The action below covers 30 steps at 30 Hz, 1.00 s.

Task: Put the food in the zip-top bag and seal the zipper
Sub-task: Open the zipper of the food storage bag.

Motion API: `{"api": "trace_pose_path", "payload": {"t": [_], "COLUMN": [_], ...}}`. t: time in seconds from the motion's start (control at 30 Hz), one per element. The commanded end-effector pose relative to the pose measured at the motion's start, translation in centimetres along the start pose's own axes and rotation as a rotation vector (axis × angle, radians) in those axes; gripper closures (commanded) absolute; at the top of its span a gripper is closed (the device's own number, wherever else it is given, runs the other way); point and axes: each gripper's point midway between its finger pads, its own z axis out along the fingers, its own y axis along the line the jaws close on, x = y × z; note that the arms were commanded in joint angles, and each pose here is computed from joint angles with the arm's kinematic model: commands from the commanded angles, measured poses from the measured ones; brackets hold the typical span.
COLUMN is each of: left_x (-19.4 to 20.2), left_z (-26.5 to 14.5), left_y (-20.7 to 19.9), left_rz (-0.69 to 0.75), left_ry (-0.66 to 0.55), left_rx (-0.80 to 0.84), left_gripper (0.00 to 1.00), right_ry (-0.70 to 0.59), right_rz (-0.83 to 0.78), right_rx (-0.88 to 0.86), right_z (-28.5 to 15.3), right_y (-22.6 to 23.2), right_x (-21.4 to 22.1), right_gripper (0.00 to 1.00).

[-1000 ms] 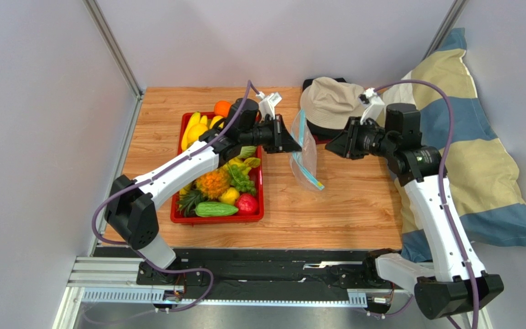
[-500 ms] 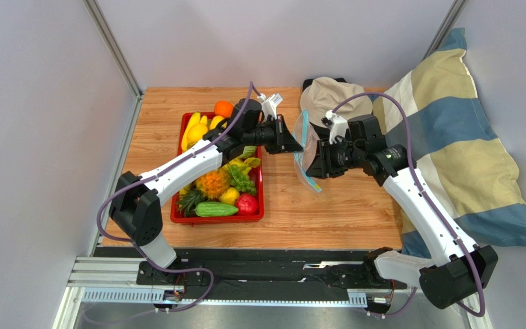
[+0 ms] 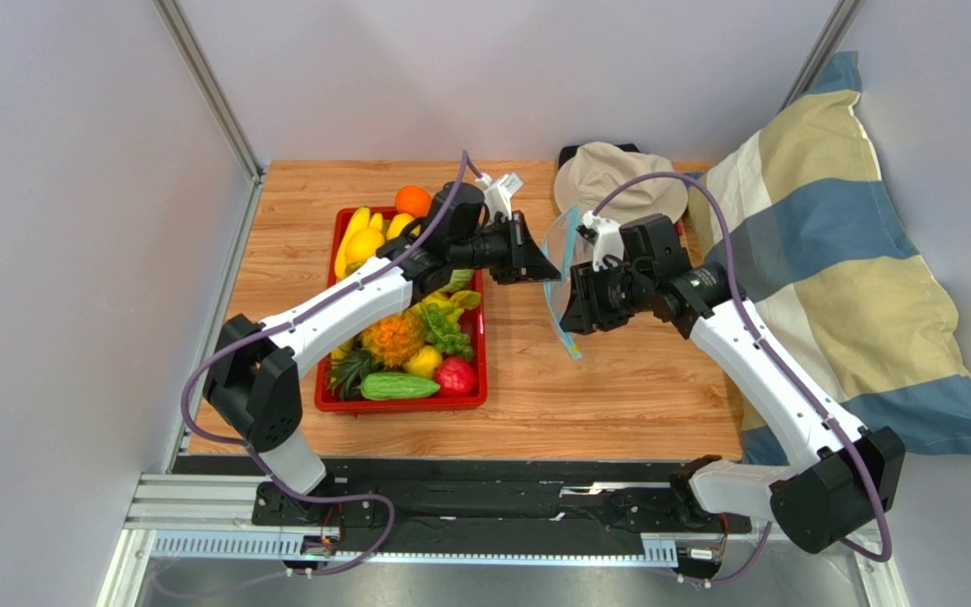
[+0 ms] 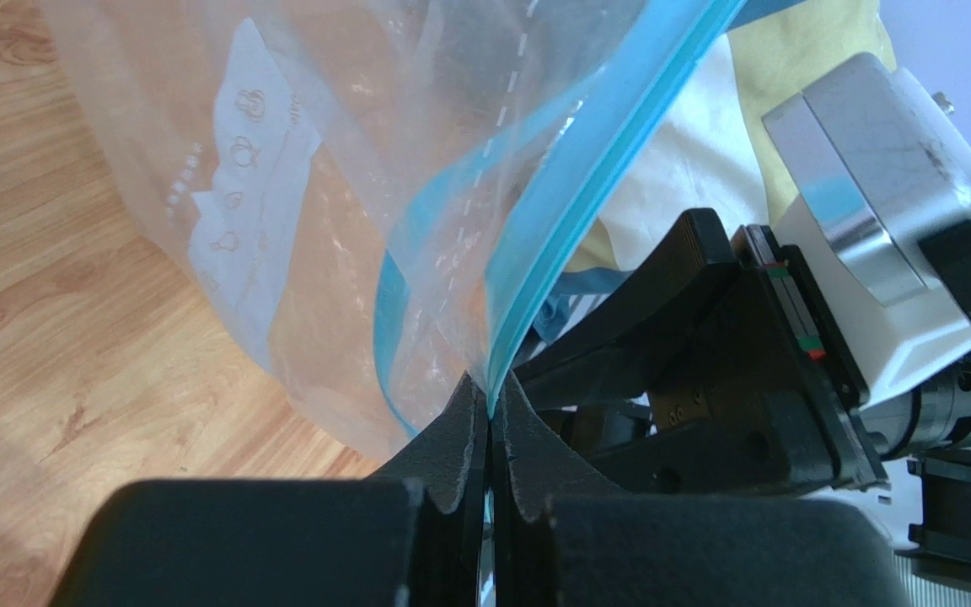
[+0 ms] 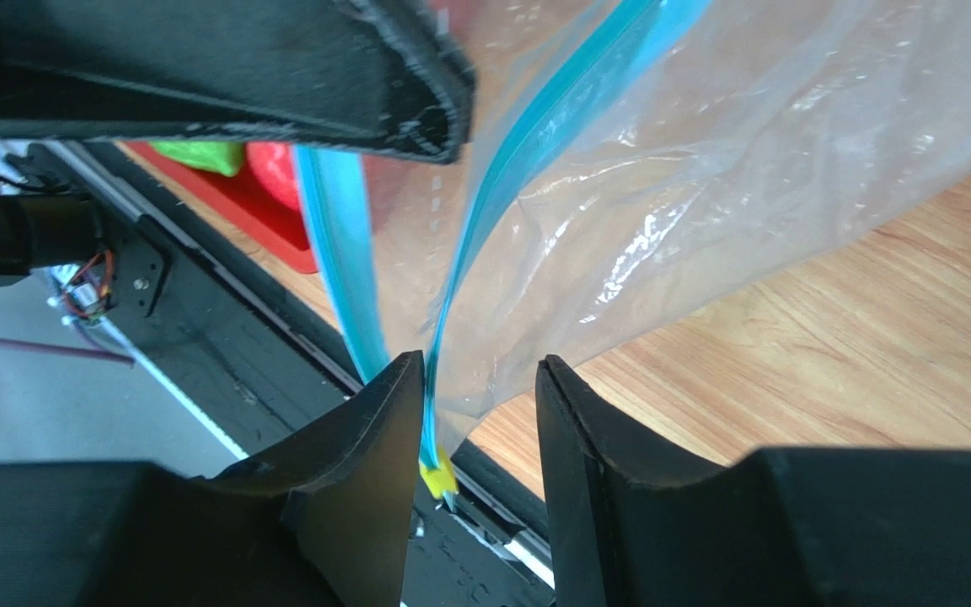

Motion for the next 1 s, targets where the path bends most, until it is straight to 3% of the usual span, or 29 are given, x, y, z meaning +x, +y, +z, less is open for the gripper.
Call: {"api": "trace_pose_path", "payload": {"t": [0.0, 0.23, 0.33, 0.4, 0.53, 0.77, 0.87, 0.97], "left_x": [-1.5, -1.1, -1.1, -1.3, -1.6, -1.6, -1.3, -1.2], "left_z": [-0.4, -0.4, -0.5, -0.5, -0.5, -0.6, -0.8, -1.2], "left_y": [-2.4, -1.9, -1.5, -1.4, -1.5, -1.7, -1.5, -0.8], "left_rz": [0.017, -0.014, -0.044, -0.059, -0.068, -0.086, -0.09, -0.088], "left_ry": [-0.037, -0.033, -0.035, -0.042, -0.048, -0.043, -0.04, -0.039], "left_rx": [0.061, 0.051, 0.047, 0.049, 0.052, 0.062, 0.063, 0.051], "left_gripper": [1.0, 1.0, 1.0, 1.0, 1.0, 1.0, 1.0, 1.0], "right_ry": [-0.027, -0.041, -0.029, -0.015, 0.027, 0.051, 0.044, 0.012], "right_rz": [-0.027, -0.04, -0.043, -0.035, -0.043, -0.078, -0.09, -0.093], "right_rx": [0.066, 0.039, -0.027, -0.056, -0.08, -0.023, -0.023, -0.02], "right_z": [0.4, 0.1, -0.2, 0.0, 0.8, 1.8, 1.2, -0.2], "right_y": [-1.3, -0.6, 0.7, 1.0, 1.0, -0.1, 0.1, 0.1], "right_x": [-0.7, -1.5, -1.1, -0.6, 0.4, 0.7, 0.5, 0.1], "right_gripper": [0.62, 0.75, 0.68, 0.56, 0.55, 0.77, 1.0, 1.0]}}
